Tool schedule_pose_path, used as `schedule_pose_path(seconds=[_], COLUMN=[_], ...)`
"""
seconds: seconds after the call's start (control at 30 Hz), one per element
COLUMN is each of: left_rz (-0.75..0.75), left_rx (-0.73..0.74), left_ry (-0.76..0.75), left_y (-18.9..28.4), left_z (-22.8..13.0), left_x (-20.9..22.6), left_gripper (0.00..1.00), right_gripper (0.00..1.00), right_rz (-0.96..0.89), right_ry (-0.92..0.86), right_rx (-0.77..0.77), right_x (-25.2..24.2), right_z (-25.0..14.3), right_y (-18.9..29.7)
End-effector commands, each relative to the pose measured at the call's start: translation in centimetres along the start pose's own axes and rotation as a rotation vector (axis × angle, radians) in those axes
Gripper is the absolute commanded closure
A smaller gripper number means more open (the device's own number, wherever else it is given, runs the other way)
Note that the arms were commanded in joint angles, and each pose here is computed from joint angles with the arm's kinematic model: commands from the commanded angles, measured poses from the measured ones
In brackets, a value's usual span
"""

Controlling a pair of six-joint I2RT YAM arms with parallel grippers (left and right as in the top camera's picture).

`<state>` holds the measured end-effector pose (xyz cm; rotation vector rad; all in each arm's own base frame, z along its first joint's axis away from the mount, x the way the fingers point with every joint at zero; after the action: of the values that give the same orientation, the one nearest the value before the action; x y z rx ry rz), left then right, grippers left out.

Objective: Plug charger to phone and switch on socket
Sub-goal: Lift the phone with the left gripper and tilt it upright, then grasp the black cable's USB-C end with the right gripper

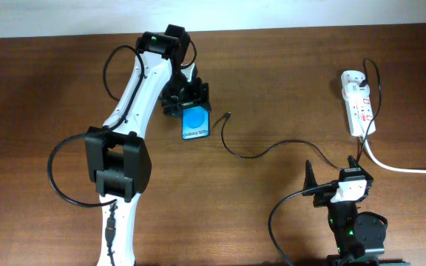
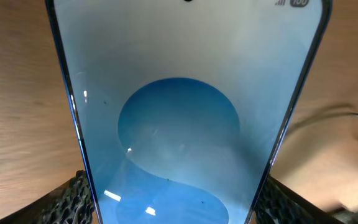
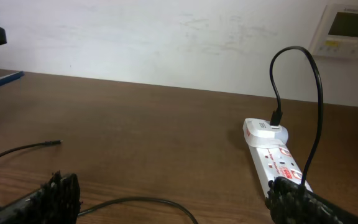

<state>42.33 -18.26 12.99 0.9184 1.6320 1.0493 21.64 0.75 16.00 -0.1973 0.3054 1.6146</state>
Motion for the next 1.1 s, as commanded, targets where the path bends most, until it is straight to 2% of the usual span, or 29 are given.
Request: schedule_pose_path(seconds=[0.0, 0.17, 0.23, 0.37, 0.47, 0.57, 0.6, 0.67, 0.77, 0.83, 0.87, 0.97, 1.07], left_rz=[-0.216, -0.379, -0.388, -0.399, -0.438, -0.459, -0.452, -0.446, -0.413, -0.448, -0.529, -0.689, -0.685], left_rx=[0.114, 0.213, 0.215, 0.221, 0.27, 0.303, 0.311, 0.313, 0.307, 0.386, 0.463, 0.641, 0.718], left_ry=[0.068, 0.267, 0.464, 0.696, 0.737, 0.741, 0.739, 0.731, 0.716, 0.722, 0.717, 0.729, 0.83], left_y=[1.3, 3.4, 4.5, 6.0, 6.7, 7.0, 6.8, 6.7, 6.1, 6.3, 7.3, 9.6, 10.1], left_z=[-1.7, -0.9, 0.8, 2.7, 2.6, 2.2, 1.9, 1.7, 1.2, 0.1, -0.4, -1.6, -1.8], left_x=[-3.5, -3.3, -1.1, 2.4, 2.9, 2.5, 2.2, 1.9, 1.4, 0.1, -1.1, -3.0, -3.4], left_gripper=[1.0, 1.0, 1.0, 1.0, 1.0, 1.0, 1.0, 1.0, 1.0, 1.0, 1.0, 1.0, 1.0], right_gripper=[0.02, 0.02, 0.02, 0.02, 0.02, 0.02, 0.02, 0.02, 0.02, 0.02, 0.02, 0.02, 0.02], right_rz=[-0.017, -0.05, 0.013, 0.017, 0.121, 0.207, 0.274, 0.34, 0.563, 0.781, 0.854, 0.922, 1.003], right_ry=[0.001, -0.004, -0.017, -0.354, -0.424, -0.417, -0.439, -0.455, -0.507, -0.575, -0.612, -0.708, -0.789], right_rx=[0.007, 0.023, -0.003, -0.007, -0.079, -0.112, -0.084, -0.037, 0.144, 0.263, 0.32, 0.502, 0.605], right_x=[-0.1, -0.6, 0.3, 0.3, 0.7, 0.7, 0.6, 0.8, 2.5, 4.5, 5.5, 7.6, 9.2], right_z=[-0.2, -0.5, -0.1, 0.1, 3.8, 7.8, 10.7, 12.7, 15.5, 16.7, 15.6, 11.0, 8.2], right_y=[0.0, 0.0, 0.0, 0.0, 0.8, 1.2, 0.6, -0.4, -3.5, -5.7, -6.7, -9.4, -10.3])
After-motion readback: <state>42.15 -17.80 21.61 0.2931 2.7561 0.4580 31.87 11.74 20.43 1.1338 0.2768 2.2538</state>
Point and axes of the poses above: each gripper's point midway between its finger pads, its own y axis back along the fingers, its own x axis along the line the jaws close on, z = x × y, the point moved 3 cm from there along y, back along the fingers, and after that the axes turned 14 degrees about y, right-handed, at the moved point
